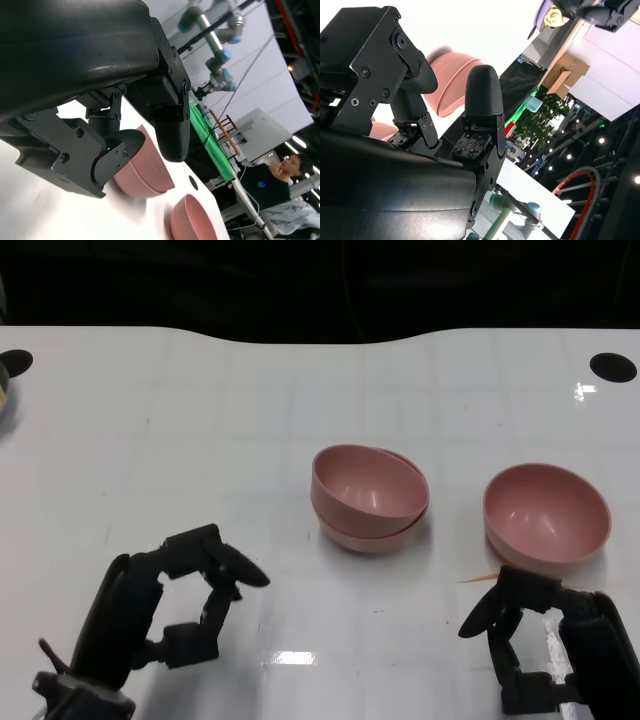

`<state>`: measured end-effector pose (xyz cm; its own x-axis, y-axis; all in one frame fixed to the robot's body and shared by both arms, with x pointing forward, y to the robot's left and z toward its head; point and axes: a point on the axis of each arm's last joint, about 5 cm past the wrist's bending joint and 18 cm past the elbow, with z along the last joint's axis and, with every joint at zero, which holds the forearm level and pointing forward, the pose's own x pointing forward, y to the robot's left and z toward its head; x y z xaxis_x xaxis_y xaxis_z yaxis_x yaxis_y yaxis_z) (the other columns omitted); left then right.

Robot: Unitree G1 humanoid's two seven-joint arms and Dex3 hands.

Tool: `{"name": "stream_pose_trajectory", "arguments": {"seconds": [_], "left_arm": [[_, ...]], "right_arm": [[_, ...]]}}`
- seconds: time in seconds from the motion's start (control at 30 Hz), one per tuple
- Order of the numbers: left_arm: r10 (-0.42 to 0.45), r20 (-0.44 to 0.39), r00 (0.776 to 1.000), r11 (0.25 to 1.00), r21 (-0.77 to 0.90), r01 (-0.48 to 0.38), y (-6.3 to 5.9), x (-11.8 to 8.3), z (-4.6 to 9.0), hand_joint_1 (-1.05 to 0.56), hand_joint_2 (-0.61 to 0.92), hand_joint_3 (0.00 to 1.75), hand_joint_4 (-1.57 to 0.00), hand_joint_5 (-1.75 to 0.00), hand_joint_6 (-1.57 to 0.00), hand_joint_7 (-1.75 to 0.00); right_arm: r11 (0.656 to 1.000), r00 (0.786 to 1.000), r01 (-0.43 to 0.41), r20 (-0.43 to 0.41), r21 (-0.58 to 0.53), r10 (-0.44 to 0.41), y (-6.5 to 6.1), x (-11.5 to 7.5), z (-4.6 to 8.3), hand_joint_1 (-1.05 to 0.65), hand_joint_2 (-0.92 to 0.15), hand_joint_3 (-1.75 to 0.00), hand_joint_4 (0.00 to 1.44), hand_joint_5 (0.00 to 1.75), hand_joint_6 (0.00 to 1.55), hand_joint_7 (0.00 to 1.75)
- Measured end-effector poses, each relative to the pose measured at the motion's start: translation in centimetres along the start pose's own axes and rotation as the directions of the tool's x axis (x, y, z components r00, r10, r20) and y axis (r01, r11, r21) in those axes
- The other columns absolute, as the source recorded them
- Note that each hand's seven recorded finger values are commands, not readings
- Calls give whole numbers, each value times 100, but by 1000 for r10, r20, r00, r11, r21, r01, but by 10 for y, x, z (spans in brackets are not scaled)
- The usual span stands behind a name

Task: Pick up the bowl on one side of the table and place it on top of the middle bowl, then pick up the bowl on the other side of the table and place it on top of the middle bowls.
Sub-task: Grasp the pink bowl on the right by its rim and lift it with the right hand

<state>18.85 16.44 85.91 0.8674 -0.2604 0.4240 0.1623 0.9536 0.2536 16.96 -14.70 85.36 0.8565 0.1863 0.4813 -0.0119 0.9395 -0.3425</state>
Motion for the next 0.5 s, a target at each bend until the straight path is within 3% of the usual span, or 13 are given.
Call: {"name": "stream_pose_trajectory", "arguments": {"seconds": [0.13, 0.2, 0.27, 0.37, 0.5], "left_arm": [[0, -30, 1000, 998, -56, -1, 2, -3, -4, -2, 34, 153, -86, -174, -80, -157], [5, -44, 999, 996, -84, -9, 2, -4, -5, -2, 34, 151, -87, -175, -80, -161], [6, -60, 998, 995, -100, -12, 2, -4, -6, -1, 34, 149, -87, -175, -79, -163], [9, -73, 997, 994, -111, -17, 4, -5, -7, 0, 34, 149, -87, -175, -78, -163], [3, -81, 997, 992, -123, -13, 2, -6, -7, 1, 35, 149, -88, -174, -79, -161]], "right_arm": [[1000, 1000, 3, 12, 6, -3, 0, 1, 0, 16, -28, -141, 79, 170, 79, 119], [1000, 1000, 3, 11, 8, -3, 0, 1, -1, 15, -35, -132, 70, 153, 73, 110], [1000, 1000, 5, 11, 6, -5, 0, 1, -1, 17, -33, -132, 61, 135, 66, 100], [1000, 1000, 11, -2, -20, -11, -4, 4, 1, 12, -30, -130, 45, 127, 53, 89], [995, 999, 32, -28, -91, -35, -15, 13, 7, -4, -39, -99, 25, 120, 35, 79]]}}
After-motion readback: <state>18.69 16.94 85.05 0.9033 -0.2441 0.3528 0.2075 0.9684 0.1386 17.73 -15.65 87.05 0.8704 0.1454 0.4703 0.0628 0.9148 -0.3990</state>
